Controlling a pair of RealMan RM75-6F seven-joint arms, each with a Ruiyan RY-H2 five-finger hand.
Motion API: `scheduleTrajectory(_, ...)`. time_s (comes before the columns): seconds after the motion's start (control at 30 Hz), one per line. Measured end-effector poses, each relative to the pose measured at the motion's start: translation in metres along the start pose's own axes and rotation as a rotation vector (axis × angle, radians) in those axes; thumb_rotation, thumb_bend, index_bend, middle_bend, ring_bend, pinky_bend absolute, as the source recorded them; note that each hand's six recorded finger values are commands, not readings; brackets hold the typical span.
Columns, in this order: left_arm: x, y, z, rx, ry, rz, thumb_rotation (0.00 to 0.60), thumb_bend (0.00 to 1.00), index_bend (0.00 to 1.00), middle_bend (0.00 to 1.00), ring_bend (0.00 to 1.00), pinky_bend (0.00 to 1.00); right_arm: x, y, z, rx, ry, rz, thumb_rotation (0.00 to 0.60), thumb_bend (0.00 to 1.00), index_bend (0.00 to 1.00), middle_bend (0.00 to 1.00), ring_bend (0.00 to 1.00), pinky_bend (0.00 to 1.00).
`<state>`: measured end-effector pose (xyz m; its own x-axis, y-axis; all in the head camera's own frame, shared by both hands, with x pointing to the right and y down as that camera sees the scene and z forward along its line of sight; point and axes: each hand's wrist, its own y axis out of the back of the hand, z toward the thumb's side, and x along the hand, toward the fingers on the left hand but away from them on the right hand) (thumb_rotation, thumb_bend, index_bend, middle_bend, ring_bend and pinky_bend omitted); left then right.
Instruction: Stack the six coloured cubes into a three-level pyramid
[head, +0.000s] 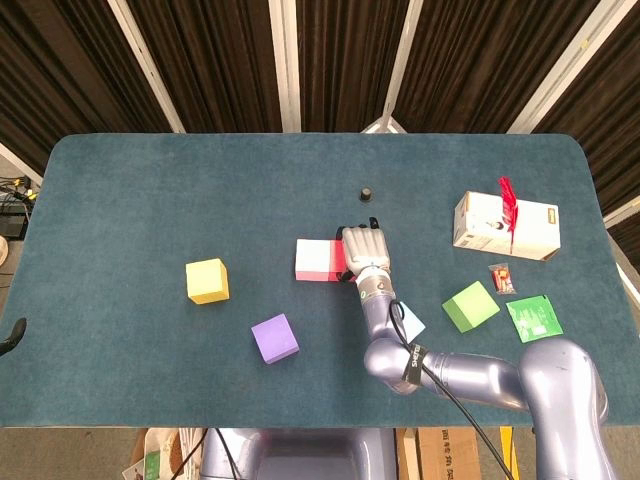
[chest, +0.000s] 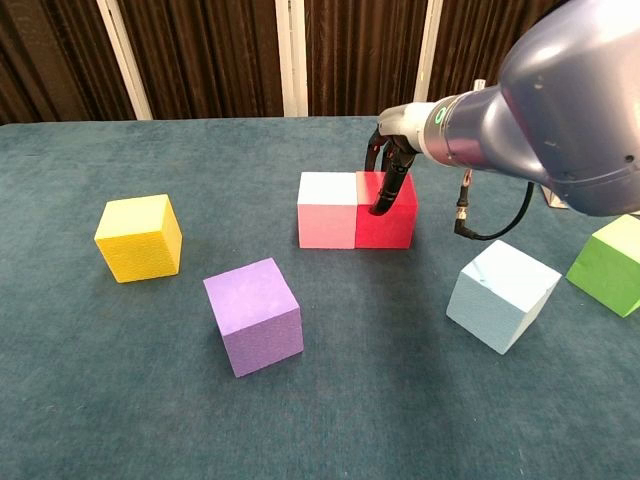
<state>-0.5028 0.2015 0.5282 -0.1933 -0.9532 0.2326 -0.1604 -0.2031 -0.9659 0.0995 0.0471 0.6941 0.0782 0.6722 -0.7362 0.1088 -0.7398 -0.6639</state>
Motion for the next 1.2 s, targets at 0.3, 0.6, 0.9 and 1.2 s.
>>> scheduleTrajectory(0.3,-0.0002,-0.0002,0.0003,0.002,0.000,0.001,0.600,0.36,0.14,0.00,0.00,0.00,-0.0009,-0.0010,-0.0012,-0.006,0.000,0.003,0.600,0.24,0.32,0.44,0.23,0.00)
scheduleTrajectory(0.6,-0.0001,-0.0006,0.0002,0.003,0.001,0.000,0.600,0.36,0.14,0.00,0.00,0.00,-0.0004,-0.0005,-0.0010,-0.006,0.002,0.005,0.600,0.24,0.32,0.42,0.22,0.00)
scheduleTrajectory(0.9,0.0000,-0.0009,-0.0001,0.004,0.006,-0.001,0.600,0.36,0.14,0.00,0.00,0.00,-0.0004,-0.0019,-0.0005,-0.005,0.008,0.014,0.600,0.24,0.32,0.38,0.19,0.00)
scheduleTrajectory(1.2,0.0001,-0.0006,-0.0008,0.005,0.011,-0.001,0.600,0.36,0.14,0.00,0.00,0.00,0.0004,-0.0025,0.0001,-0.002,0.012,0.019,0.600,0.24,0.26,0.27,0.13,0.00)
